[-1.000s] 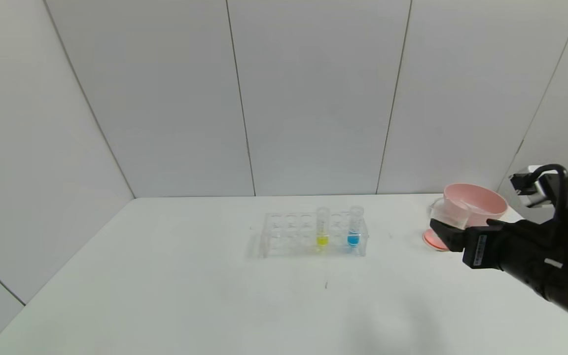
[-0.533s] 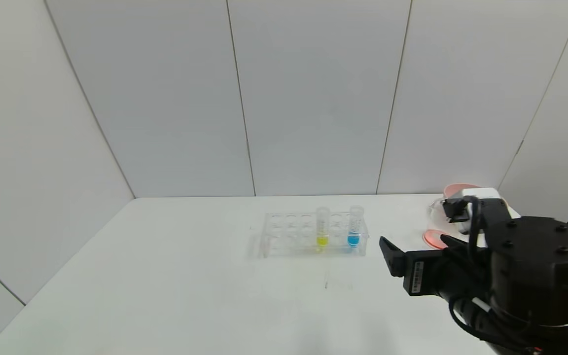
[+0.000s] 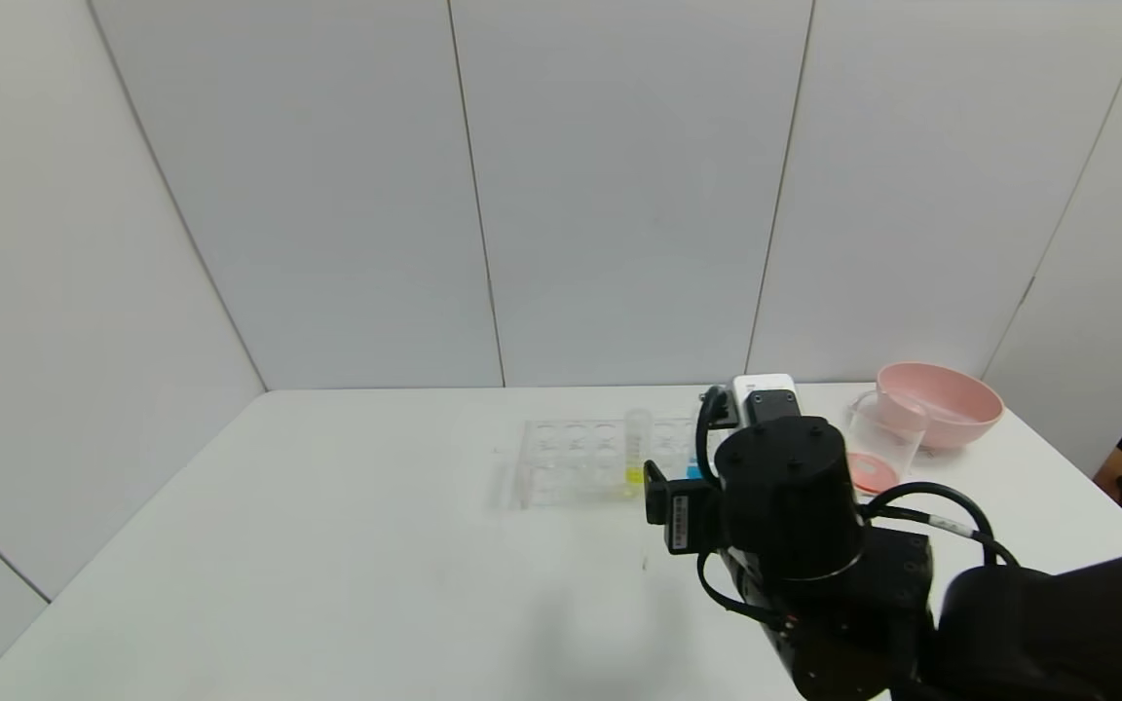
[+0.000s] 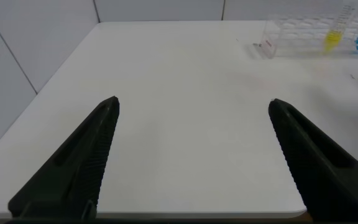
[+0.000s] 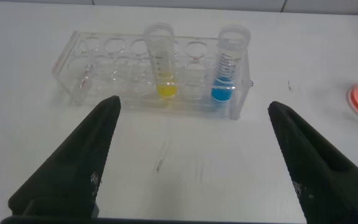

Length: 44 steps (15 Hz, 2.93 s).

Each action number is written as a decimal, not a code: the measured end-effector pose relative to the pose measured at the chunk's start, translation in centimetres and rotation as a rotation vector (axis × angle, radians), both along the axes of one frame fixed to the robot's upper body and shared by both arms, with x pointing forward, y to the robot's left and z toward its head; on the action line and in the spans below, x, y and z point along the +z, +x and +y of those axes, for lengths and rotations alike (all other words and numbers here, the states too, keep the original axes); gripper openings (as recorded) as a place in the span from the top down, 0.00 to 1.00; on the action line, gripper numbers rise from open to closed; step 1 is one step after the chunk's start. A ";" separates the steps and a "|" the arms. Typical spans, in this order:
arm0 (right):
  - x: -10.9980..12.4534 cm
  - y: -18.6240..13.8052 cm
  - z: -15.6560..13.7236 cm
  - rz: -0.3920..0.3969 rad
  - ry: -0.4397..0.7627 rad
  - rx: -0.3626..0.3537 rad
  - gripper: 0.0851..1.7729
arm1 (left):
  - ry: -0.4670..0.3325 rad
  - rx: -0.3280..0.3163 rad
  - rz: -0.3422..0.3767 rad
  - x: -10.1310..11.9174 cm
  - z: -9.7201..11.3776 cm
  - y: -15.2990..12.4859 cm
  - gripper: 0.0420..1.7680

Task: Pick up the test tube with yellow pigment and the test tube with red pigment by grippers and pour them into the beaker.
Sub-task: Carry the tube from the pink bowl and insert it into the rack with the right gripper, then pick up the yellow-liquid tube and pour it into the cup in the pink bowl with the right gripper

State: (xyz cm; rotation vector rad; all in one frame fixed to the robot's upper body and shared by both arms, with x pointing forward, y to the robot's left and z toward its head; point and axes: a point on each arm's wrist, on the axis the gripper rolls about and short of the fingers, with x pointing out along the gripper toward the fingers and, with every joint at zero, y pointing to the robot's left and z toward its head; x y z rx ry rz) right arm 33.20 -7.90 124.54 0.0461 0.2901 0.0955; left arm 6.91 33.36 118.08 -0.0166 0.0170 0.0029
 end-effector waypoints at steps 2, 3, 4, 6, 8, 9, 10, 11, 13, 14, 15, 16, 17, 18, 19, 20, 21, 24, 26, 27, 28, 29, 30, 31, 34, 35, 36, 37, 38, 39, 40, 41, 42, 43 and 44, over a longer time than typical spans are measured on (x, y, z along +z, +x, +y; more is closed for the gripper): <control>-1.1 1.1 1.2 0.012 -0.013 0.002 0.04 | 0.000 0.000 0.000 0.0 0.0 0.0 0.03; -1.6 1.6 1.9 0.015 -0.016 0.003 0.04 | 0.000 0.000 0.000 0.0 0.0 0.0 0.03; -2.2 2.2 2.4 0.021 -0.023 0.002 0.04 | 0.000 0.000 0.000 0.0 0.0 0.0 0.03; -2.8 3.5 3.5 0.016 -0.023 -0.004 0.04 | 0.000 0.000 0.000 0.0 0.0 0.0 0.03; -3.3 4.9 4.3 0.006 -0.026 -0.011 0.04 | 0.000 0.000 0.000 0.0 0.0 0.0 0.03; -3.4 5.6 4.5 -0.001 -0.032 -0.017 0.04 | 0.000 0.000 0.000 0.0 0.0 0.0 0.03; -3.6 6.4 4.6 -0.006 -0.033 -0.023 0.04 | 0.000 0.000 0.000 0.0 0.0 0.0 0.03; -3.9 7.0 4.7 -0.007 -0.031 -0.024 0.04 | 0.000 0.000 0.000 0.0 0.0 0.0 0.03; -4.5 8.1 4.8 0.003 -0.026 -0.004 0.04 | 0.000 0.000 0.000 0.0 0.0 0.0 0.03; -4.8 8.4 4.9 0.007 -0.025 0.006 0.04 | 0.000 0.000 0.000 0.0 0.0 0.0 0.03; -5.0 8.8 4.9 0.007 -0.028 0.004 0.04 | 0.000 0.000 0.000 0.0 0.0 0.0 0.03; -5.1 9.1 4.9 0.005 -0.032 0.003 0.04 | 0.000 0.000 0.000 0.0 0.0 0.0 0.03; -5.2 9.5 4.9 0.001 -0.031 -0.002 0.04 | 0.000 0.000 0.000 0.0 0.0 0.0 0.03; -5.2 9.9 4.9 -0.002 -0.029 -0.008 0.04 | 0.000 0.000 0.000 0.0 0.0 0.0 0.03; -5.3 10.3 4.8 -0.003 -0.031 -0.015 0.04 | 0.000 0.000 0.000 0.0 0.0 0.0 0.03; -5.4 10.6 4.6 -0.004 -0.032 -0.021 0.04 | 0.000 0.000 0.000 0.0 0.0 0.0 0.03; -5.4 10.9 4.5 -0.006 -0.030 -0.027 0.04 | 0.000 0.000 0.000 0.0 0.0 0.0 0.03; -5.4 11.6 4.2 -0.008 -0.023 -0.030 0.04 | 0.000 0.000 0.000 0.0 0.0 0.0 0.03; -5.3 11.8 4.1 -0.006 -0.016 -0.020 0.04 | 0.000 0.000 0.000 0.0 0.0 0.0 0.03; -5.3 11.8 4.0 -0.007 -0.016 -0.021 0.04 | 0.000 0.000 0.000 0.0 0.0 0.0 0.03; -5.3 11.9 4.0 -0.006 -0.016 -0.022 0.04 | 0.000 0.000 0.000 0.0 0.0 0.0 0.03; -5.3 11.9 3.9 -0.006 -0.015 -0.022 0.04 | 0.000 0.000 0.000 0.0 0.0 0.0 0.03; -5.4 11.9 3.9 -0.006 -0.015 -0.023 0.04 | 0.000 0.000 0.000 0.0 0.0 0.0 0.03; -5.4 11.9 3.9 -0.006 -0.015 -0.023 0.04 | 0.000 0.000 0.000 0.0 0.0 0.0 0.03; -5.4 12.0 4.0 -0.008 -0.015 -0.024 0.07 | 0.000 0.000 0.000 0.0 0.0 0.0 0.03; -5.4 12.0 4.0 -0.013 -0.013 -0.026 0.18 | 0.000 0.000 0.000 0.0 0.0 0.0 0.03; -5.4 12.0 4.0 -0.014 -0.011 -0.025 0.28 | 0.000 0.000 0.000 0.0 0.0 0.0 0.03; -5.4 11.9 4.1 -0.010 -0.014 -0.023 0.36 | 0.000 0.000 0.000 0.0 0.0 0.0 0.03; -5.5 11.9 4.1 -0.008 -0.015 -0.020 0.44 | 0.000 0.000 0.000 0.0 0.0 0.0 0.03; -5.5 11.8 4.2 -0.008 -0.016 -0.018 0.51 | 0.000 0.000 0.000 0.0 0.0 0.0 0.03; -5.5 11.7 4.3 -0.007 -0.016 -0.017 0.56 | 0.000 0.000 0.000 0.0 0.0 0.0 0.03; -5.5 11.7 4.3 -0.005 -0.017 -0.014 0.67 | 0.000 0.000 0.000 0.0 0.0 0.0 0.03; -5.5 11.6 4.4 -0.005 -0.017 -0.013 0.76 | 0.000 0.000 0.000 0.0 0.0 0.0 0.03; -5.6 11.6 4.4 -0.005 -0.017 -0.012 0.76 | 0.000 0.000 0.000 0.0 0.0 0.0 0.03; -5.6 11.6 4.4 -0.004 -0.018 -0.012 0.76 | 0.000 0.000 0.000 0.0 0.0 0.0 0.03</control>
